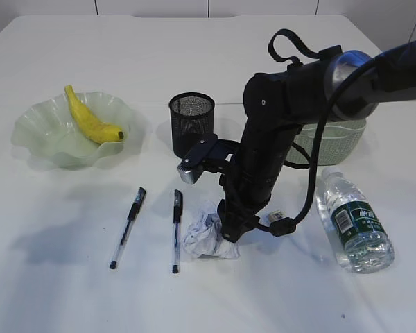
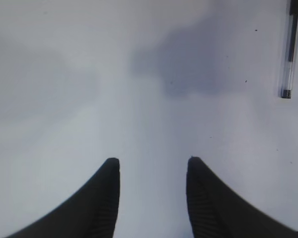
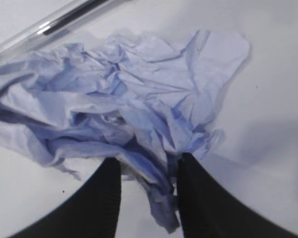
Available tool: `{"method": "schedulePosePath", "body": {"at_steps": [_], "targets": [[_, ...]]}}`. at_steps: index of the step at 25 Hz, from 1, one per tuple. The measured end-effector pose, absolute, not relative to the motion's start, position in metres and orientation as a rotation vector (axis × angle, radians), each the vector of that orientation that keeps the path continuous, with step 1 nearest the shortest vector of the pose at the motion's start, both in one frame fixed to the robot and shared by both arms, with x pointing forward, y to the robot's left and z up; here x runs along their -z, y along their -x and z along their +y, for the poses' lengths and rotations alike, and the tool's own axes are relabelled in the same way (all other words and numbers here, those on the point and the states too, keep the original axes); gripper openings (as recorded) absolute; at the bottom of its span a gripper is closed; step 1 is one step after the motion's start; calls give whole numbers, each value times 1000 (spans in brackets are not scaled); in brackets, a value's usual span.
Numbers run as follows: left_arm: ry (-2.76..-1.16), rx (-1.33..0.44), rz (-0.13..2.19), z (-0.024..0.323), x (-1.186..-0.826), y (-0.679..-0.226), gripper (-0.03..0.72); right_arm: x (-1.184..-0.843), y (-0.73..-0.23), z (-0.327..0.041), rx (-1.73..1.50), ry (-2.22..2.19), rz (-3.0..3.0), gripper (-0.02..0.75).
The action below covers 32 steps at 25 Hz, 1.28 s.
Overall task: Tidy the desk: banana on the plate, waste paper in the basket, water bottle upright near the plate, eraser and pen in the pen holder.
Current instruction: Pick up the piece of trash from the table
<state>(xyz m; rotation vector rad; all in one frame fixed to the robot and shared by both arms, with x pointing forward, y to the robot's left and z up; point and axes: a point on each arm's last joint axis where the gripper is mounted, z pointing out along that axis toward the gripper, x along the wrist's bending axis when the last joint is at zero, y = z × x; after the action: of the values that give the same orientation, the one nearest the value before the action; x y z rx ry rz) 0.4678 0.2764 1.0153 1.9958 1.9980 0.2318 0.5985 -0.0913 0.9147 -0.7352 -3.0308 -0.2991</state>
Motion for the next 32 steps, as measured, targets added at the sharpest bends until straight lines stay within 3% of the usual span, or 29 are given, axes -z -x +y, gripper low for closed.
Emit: {"method": "schedulePosePath", "body": {"at_steps": [4, 8, 19, 32], "targets": [[-1996, -232, 1998, 276, -1015, -468, 305, -915, -598, -91, 292, 732, -3026, 150], [-1996, -232, 1998, 276, -1015, -468, 305, -920, -597, -91, 264, 718, -3001, 40], [-1994, -234, 1997, 276, -1015, -468, 305, -965, -595, -94, 214, 737, -2985, 13], [-1994, -234, 1997, 276, -1015, -468, 305, -1029, -603, -127, 154, 953, -3118, 12]]}}
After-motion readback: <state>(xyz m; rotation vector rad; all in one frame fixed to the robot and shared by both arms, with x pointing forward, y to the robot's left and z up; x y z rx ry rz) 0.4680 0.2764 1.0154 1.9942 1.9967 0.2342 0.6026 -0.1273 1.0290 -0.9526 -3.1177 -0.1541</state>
